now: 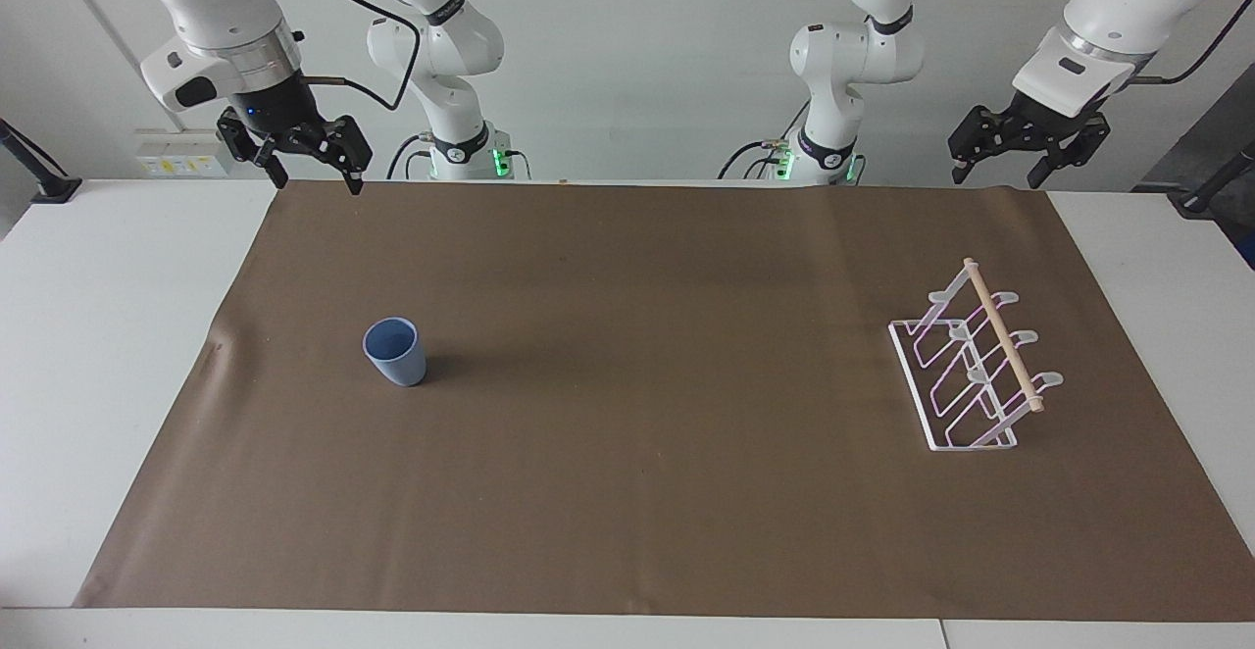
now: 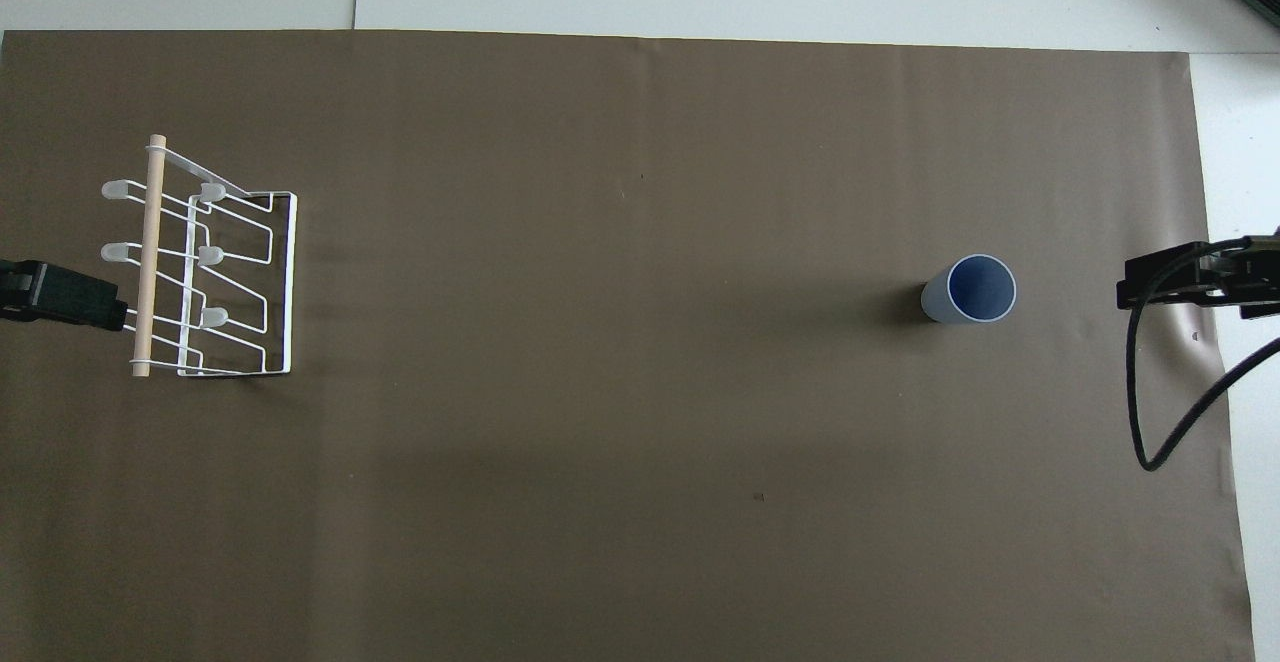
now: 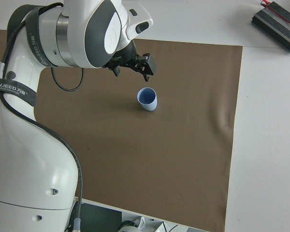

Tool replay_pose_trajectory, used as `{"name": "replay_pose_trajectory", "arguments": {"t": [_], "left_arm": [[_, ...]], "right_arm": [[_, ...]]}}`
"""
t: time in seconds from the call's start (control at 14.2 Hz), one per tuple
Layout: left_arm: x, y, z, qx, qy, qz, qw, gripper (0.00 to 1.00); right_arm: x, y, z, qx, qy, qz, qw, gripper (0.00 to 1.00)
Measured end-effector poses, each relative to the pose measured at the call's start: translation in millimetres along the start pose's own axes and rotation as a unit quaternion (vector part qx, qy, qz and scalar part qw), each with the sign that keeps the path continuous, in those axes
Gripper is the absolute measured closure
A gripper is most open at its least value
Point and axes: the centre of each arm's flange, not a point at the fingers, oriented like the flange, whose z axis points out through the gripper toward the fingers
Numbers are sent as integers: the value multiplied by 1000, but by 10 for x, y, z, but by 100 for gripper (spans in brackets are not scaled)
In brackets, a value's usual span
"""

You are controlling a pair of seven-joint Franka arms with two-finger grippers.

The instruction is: Hang cup on cup holder

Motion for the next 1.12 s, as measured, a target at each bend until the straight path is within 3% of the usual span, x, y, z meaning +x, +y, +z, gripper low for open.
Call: {"name": "replay_pose_trajectory", "arguments": {"t": [1.12], "left_arm": [[-3, -42, 5, 0, -1, -6, 1000, 0]], "right_arm": [[3, 0, -2, 0, 1, 0, 1000, 0]]}}
